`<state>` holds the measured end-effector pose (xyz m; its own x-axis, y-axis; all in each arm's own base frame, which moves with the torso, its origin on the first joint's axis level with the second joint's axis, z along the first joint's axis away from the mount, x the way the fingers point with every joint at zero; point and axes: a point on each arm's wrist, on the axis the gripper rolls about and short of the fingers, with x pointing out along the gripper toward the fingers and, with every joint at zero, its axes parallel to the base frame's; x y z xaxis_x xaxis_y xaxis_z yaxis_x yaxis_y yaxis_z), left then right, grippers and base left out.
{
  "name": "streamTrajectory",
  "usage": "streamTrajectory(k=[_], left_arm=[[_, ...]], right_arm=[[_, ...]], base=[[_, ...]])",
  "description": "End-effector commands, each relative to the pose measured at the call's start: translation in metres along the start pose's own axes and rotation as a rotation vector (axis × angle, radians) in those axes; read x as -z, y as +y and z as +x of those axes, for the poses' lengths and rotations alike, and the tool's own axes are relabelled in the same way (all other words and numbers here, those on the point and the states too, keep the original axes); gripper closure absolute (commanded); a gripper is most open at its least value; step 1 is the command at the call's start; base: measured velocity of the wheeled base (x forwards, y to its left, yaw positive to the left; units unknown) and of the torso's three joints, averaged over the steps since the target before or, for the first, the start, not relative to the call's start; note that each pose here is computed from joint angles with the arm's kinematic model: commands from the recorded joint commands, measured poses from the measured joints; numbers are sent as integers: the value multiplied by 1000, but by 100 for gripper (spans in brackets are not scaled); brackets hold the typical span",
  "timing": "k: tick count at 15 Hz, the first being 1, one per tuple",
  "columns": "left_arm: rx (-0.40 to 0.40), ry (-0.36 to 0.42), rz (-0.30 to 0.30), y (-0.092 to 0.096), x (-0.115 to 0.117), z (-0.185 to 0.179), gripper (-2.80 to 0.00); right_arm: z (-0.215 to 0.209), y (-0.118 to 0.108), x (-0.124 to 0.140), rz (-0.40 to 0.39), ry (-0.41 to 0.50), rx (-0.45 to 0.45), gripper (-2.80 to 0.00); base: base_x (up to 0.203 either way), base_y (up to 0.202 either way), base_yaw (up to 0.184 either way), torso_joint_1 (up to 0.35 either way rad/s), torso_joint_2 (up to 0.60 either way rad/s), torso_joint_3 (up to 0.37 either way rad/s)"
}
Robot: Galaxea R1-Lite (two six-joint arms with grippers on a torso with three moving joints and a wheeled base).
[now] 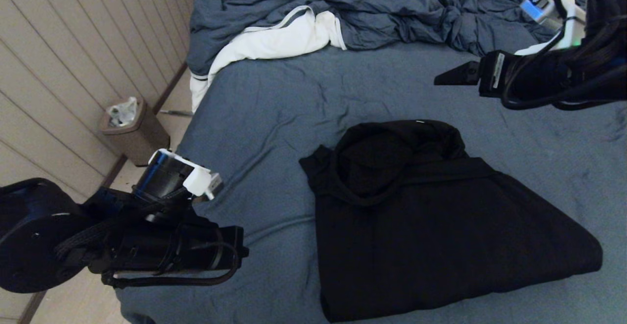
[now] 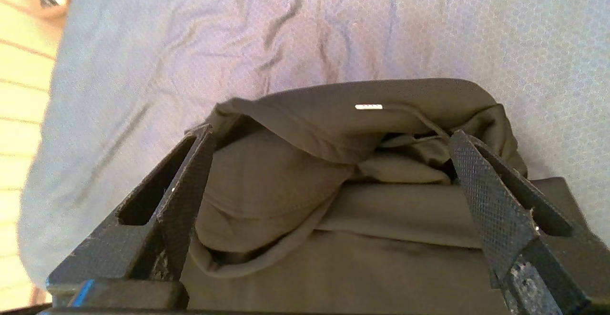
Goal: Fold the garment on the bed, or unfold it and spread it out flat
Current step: Unfold the black sweatshirt
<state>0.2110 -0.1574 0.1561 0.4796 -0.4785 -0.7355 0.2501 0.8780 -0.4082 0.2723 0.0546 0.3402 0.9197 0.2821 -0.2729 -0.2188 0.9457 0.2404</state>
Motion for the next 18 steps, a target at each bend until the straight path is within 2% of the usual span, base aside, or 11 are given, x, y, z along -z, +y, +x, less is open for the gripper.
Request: streamTrajectory(k=[1,4,5,8,12,13,15,17,18], left_arm=[[-18,43,-3,0,2,15,0],[21,12,29,-9,2,30,0],[33,10,41,-13,3,35,0],[41,38,63,-20,7,55,0],[76,15,57,-30,7,70,0],[93,5,47,-34,7,71,0],[153,-53,-13,-40,0,66,0],[189,-77,-27,-43,-4,71,0],[198,-79,-34,-45,-6,72,-280]], right_arm=[[-2,0,2,-26,6,-8,-280],[-3,-2,5,-51,23,-58,-280],[-3,-6,6,-50,26,-50,0],[-3,-5,5,-51,24,-58,0],[-4,-6,5,-50,27,-72,0],[-4,-6,5,-51,26,-72,0],[-4,-6,5,-51,25,-71,0],[-3,-5,5,-52,28,-73,0],[-3,-5,6,-51,30,-71,0]], base=[[0,0,0,0,0,0],[0,0,0,0,0,0],[0,0,0,0,0,0],[0,0,0,0,0,0],[0,0,0,0,0,0],[0,0,0,0,0,0],[0,0,0,0,0,0],[0,0,0,0,0,0],[0,0,0,0,0,0]])
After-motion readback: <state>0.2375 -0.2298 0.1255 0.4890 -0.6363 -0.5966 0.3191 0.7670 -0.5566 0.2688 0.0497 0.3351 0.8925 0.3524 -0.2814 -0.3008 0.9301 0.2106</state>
